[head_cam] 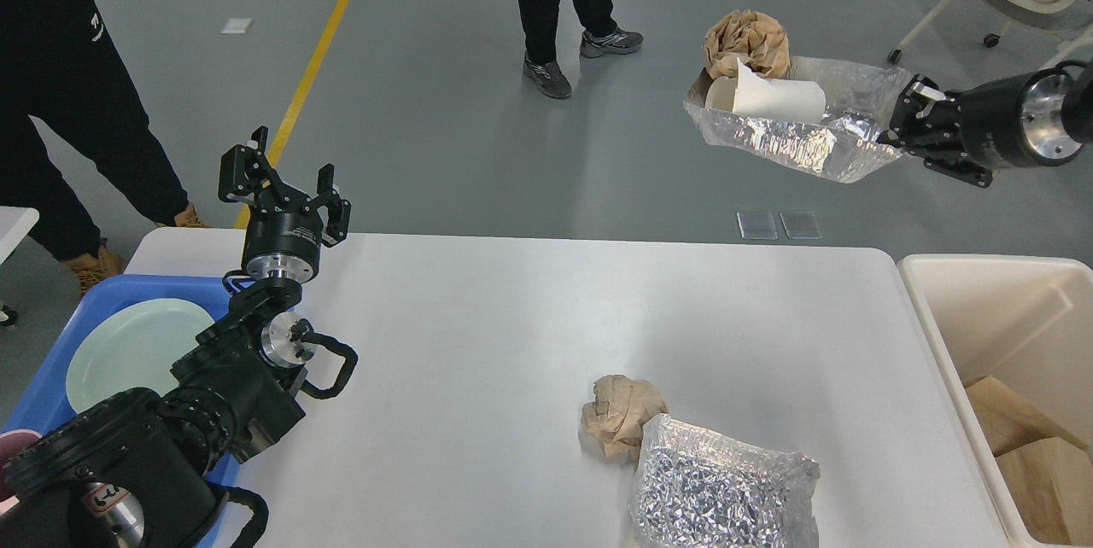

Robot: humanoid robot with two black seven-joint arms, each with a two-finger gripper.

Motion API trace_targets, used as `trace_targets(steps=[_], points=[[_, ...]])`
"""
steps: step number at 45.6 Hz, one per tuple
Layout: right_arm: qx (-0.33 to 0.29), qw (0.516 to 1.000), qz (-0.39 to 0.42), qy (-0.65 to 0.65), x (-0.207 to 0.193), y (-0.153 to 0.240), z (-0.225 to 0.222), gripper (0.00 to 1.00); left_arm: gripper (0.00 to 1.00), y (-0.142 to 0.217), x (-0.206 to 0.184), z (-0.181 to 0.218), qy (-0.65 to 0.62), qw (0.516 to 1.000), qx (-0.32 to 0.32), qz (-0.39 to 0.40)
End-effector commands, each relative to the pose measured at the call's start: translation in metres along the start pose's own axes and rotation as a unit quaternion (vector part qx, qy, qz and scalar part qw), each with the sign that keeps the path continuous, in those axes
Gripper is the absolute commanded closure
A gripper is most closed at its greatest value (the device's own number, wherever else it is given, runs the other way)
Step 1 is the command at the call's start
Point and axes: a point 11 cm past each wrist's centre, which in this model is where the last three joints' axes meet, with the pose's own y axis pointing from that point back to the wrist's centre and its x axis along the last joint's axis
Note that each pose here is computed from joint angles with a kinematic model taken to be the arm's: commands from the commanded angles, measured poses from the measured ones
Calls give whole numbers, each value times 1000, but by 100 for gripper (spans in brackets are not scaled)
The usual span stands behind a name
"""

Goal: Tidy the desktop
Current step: 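Lift the clear plastic bag with its contents over the bin, then open the right gripper to drop the plastic bag into the bin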

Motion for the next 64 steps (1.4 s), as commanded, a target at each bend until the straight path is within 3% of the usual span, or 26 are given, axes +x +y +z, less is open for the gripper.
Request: trace_targets(steps=[1,9,19,29,42,43,44,48,49,64], points=[[3,1000,9,-6,8,7,2,100,4,0,0,0,0,1000,0,0],[-38,998,38,-35,23,6,49,100,4,0,0,0,0,1000,0,0],[-170,977,89,-90,26,-2,190,100,4,0,0,0,-1,1000,-1,0],[-287,939,160,-102,6,19,307,100,4,0,0,0,0,1000,0,0],[-345,909,189,-134,-34,21,384,100,4,0,0,0,0,1000,-1,0],[-348,909,187,-132,-37,17,386,94,4,0,0,0,0,1000,0,0],[-350,909,185,-129,-40,15,389,80,4,0,0,0,0,1000,0,0],[-356,908,190,-113,-43,10,393,10,4,-1,-1,0,0,1000,0,-1],[-356,908,192,-109,-42,8,392,0,4,0,0,0,0,1000,0,0],[-339,922,158,-97,-63,-27,374,0,4,0,0,0,0,1000,0,0]])
